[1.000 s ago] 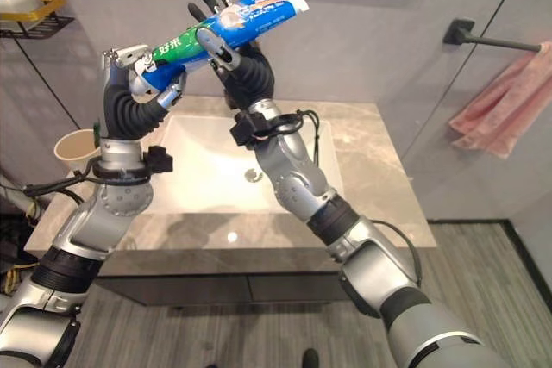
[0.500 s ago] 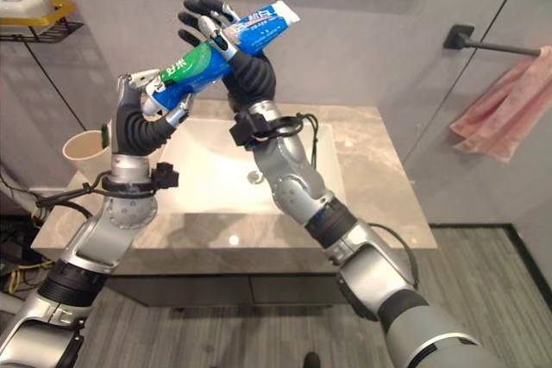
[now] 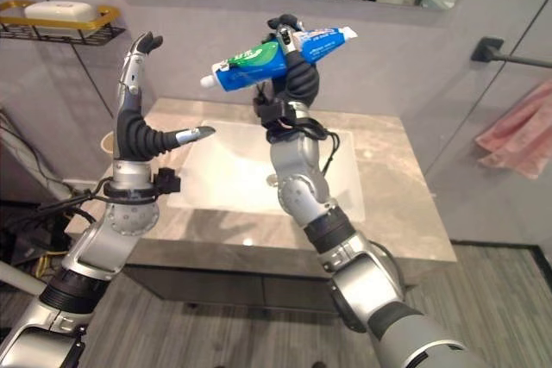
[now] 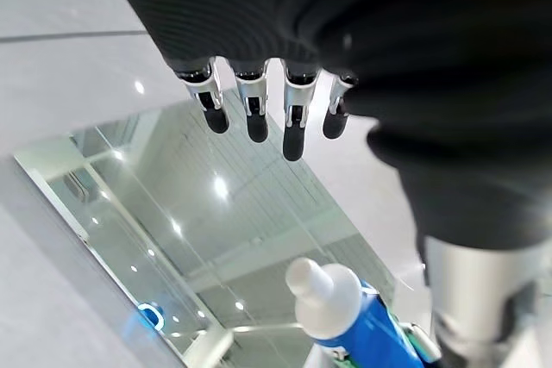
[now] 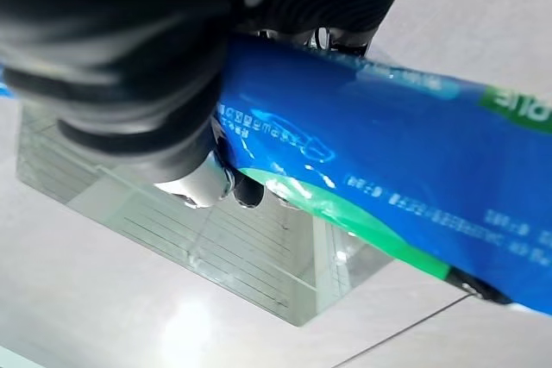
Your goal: Put brush and paste in cup on sink, flatten towel.
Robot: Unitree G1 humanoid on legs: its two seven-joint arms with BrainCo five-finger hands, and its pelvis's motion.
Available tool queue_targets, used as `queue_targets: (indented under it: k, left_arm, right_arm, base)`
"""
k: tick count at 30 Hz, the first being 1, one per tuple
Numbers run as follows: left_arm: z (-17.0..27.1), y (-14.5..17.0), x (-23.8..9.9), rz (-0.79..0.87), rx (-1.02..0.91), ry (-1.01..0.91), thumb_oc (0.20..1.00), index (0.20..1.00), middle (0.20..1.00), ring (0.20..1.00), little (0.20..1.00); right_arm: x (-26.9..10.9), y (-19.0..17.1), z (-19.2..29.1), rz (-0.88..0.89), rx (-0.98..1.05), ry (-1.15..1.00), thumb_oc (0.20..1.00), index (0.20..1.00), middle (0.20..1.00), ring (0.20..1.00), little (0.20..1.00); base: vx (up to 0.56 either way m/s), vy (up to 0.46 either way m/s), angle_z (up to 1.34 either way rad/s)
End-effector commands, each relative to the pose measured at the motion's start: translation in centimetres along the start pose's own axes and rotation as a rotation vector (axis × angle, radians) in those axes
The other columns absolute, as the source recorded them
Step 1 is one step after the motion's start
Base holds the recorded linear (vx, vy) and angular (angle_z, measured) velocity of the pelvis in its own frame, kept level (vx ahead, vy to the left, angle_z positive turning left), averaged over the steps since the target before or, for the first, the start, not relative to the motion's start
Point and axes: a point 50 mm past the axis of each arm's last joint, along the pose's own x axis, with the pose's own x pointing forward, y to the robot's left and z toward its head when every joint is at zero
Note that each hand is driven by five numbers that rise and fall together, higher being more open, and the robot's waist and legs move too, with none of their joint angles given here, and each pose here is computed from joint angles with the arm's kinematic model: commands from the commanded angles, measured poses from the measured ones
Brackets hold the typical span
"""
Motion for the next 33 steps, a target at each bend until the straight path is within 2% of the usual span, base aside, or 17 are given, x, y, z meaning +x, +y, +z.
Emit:
queue_targets:
  k: [1, 5, 11, 16, 21, 22, 25, 26, 27, 33]
  left_arm:
    - [0.6, 2.1, -0.1, 0.051, 0.021, -0.058, 1.0, 1.0, 1.0, 1.0, 1.0]
    - [0.2, 3.4, -1.2, 0.058, 0.039, -0.033, 1.0, 1.0, 1.0, 1.0, 1.0]
    - [-3.2, 7.3, -5.0, 0.111, 0.05, 0.199, 1.0, 1.0, 1.0, 1.0, 1.0]
    - [-4.9, 8.8, -7.2, 0.092, 0.043, 0.326, 1.0, 1.0, 1.0, 1.0, 1.0]
    - [-6.7, 9.1, -9.3, 0.05, 0.017, 0.462, 1.0, 1.0, 1.0, 1.0, 1.0]
    - [-8.2, 9.1, -11.7, 0.049, -0.002, 0.604, 1.0, 1.0, 1.0, 1.0, 1.0]
    - [-10.0, 9.4, -14.9, 0.051, 0.013, 0.774, 1.0, 1.0, 1.0, 1.0, 1.0]
    - [-10.0, 9.3, -14.9, 0.051, 0.012, 0.774, 1.0, 1.0, 1.0, 1.0, 1.0]
    - [-10.7, 9.2, -16.6, 0.056, 0.001, 0.866, 1.0, 1.0, 1.0, 1.0, 1.0]
    - [-11.6, 8.7, -19.0, 0.054, -0.021, 0.988, 1.0, 1.0, 1.0, 1.0, 1.0]
  right_arm:
    - [1.5, 2.5, 2.9, 0.067, 0.024, -0.18, 0.2, 0.2, 0.2, 0.2, 0.2]
    - [1.7, 2.2, 3.7, 0.067, -0.025, -0.208, 0.2, 0.2, 0.2, 0.2, 0.2]
    - [3.1, 1.1, 5.2, 0.088, -0.273, -0.208, 0.2, 0.2, 0.2, 0.2, 0.2]
    - [4.8, 0.5, 7.3, 0.065, -0.41, -0.245, 0.2, 0.2, 0.2, 0.2, 0.2]
    - [5.8, 0.4, 8.6, 0.053, -0.503, -0.271, 0.2, 0.2, 0.2, 0.2, 0.2]
    - [6.3, 0.5, 9.1, 0.058, -0.56, -0.277, 0.2, 0.2, 0.2, 0.2, 0.2]
    - [6.7, 0.5, 9.9, 0.061, -0.612, -0.291, 0.2, 0.2, 0.2, 0.2, 0.2]
    - [6.7, 0.5, 9.9, 0.061, -0.613, -0.291, 0.2, 0.2, 0.2, 0.2, 0.2]
    - [6.9, 0.5, 10.0, 0.063, -0.647, -0.287, 0.2, 0.2, 0.2, 0.2, 0.2]
    - [7.1, 1.0, 9.9, 0.091, -0.731, -0.279, 0.2, 0.2, 0.2, 0.2, 0.2]
  base:
    - [-0.02, 0.002, 0.32]
    - [-0.02, 0.002, 0.34]
    - [-0.01, 0.005, 0.34]
    - [0.01, 0.01, 0.34]
    - [0.0, 0.025, 0.19]
    - [0.0, 0.021, 0.23]
    - [0.0, 0.026, 0.21]
    - [0.01, 0.026, 0.09]
    - [0.0, 0.022, 0.08]
    - [0.0, 0.016, 0.12]
